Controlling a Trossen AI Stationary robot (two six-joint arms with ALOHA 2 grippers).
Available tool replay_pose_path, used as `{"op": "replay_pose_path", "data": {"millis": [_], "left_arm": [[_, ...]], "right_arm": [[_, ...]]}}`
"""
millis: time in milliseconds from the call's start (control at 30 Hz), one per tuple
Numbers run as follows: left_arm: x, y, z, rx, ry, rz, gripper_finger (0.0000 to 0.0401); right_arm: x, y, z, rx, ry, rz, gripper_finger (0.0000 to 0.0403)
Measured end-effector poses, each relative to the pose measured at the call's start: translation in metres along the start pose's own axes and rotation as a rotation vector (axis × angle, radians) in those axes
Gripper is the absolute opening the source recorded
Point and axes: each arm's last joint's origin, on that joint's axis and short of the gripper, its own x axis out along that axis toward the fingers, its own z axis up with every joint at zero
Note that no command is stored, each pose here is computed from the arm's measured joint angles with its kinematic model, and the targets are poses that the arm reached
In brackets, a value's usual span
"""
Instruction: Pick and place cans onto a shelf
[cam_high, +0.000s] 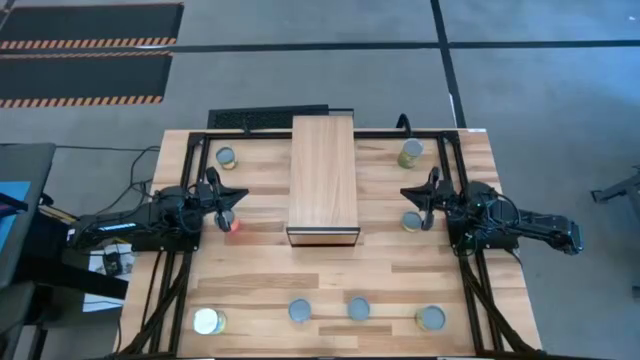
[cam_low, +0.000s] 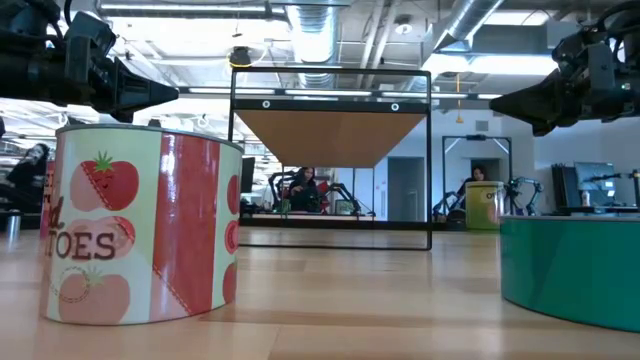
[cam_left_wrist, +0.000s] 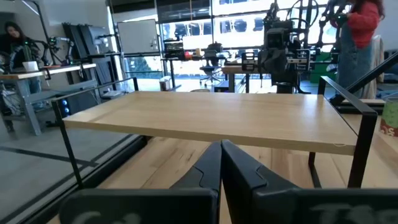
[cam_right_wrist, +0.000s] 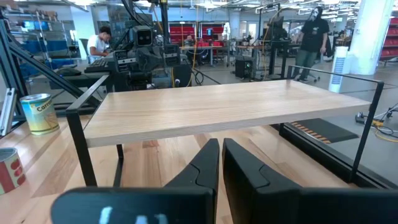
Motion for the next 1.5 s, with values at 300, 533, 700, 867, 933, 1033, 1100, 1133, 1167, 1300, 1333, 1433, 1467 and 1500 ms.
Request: {"op": "replay_pose_path", "data": {"millis": [300,533,700,867,933,1033,1100,1133,1167,1300,1333,1433,1467,1500], "left_arm": [[0.000,0.000,0.000,0.000,0.000,0.000,0.0000],[0.000,0.000,0.000,0.000,0.000,0.000,0.0000],[0.000,0.000,0.004,-0.005,-0.040,0.002,0.0000],[-0.003,0.002,0.025,-0.034,-0.241,0.019,0.0000],[-0.006,0.003,0.037,-0.061,-0.308,0.021,0.0000],[-0.012,0.005,0.056,-0.183,-0.409,0.013,0.0000],[-0.013,0.007,0.060,-0.267,-0.413,0.033,0.0000],[-0.014,0.008,0.061,-0.304,-0.416,0.050,0.0000],[-0.014,0.008,0.063,-0.334,-0.423,0.065,0.0000],[-0.016,0.011,0.066,-0.461,-0.456,0.102,0.0000],[-0.016,0.011,0.066,-0.485,-0.453,0.099,0.0000],[-0.016,0.012,0.065,-0.507,-0.451,0.142,0.0000],[-0.015,0.013,0.065,-0.489,-0.450,0.190,0.0000],[-0.015,0.014,0.064,-0.481,-0.445,0.241,0.0000]], "right_arm": [[0.000,0.000,0.000,0.000,0.001,0.000,0.0046],[0.000,0.000,0.000,0.000,0.001,0.000,0.0046],[0.000,0.000,0.000,0.000,0.001,0.000,0.0046],[0.000,0.000,0.000,0.000,0.000,0.000,0.0046],[0.000,0.000,0.000,0.000,0.001,0.000,0.0046],[0.000,0.000,0.000,0.000,0.000,0.000,0.0046],[0.000,0.000,0.000,0.000,0.001,0.000,0.0046],[0.000,0.000,0.000,0.000,0.001,0.000,0.0046],[0.000,0.000,0.000,0.000,0.000,0.000,0.0046],[0.000,0.000,0.000,0.000,0.001,0.000,0.0046],[0.000,0.000,0.000,0.000,0.001,0.000,0.0046],[0.000,0.000,0.000,0.000,0.001,0.000,0.0046],[0.000,0.000,0.000,0.000,0.000,0.000,0.0046],[0.000,0.000,0.000,0.000,0.001,0.000,0.0046]]}}
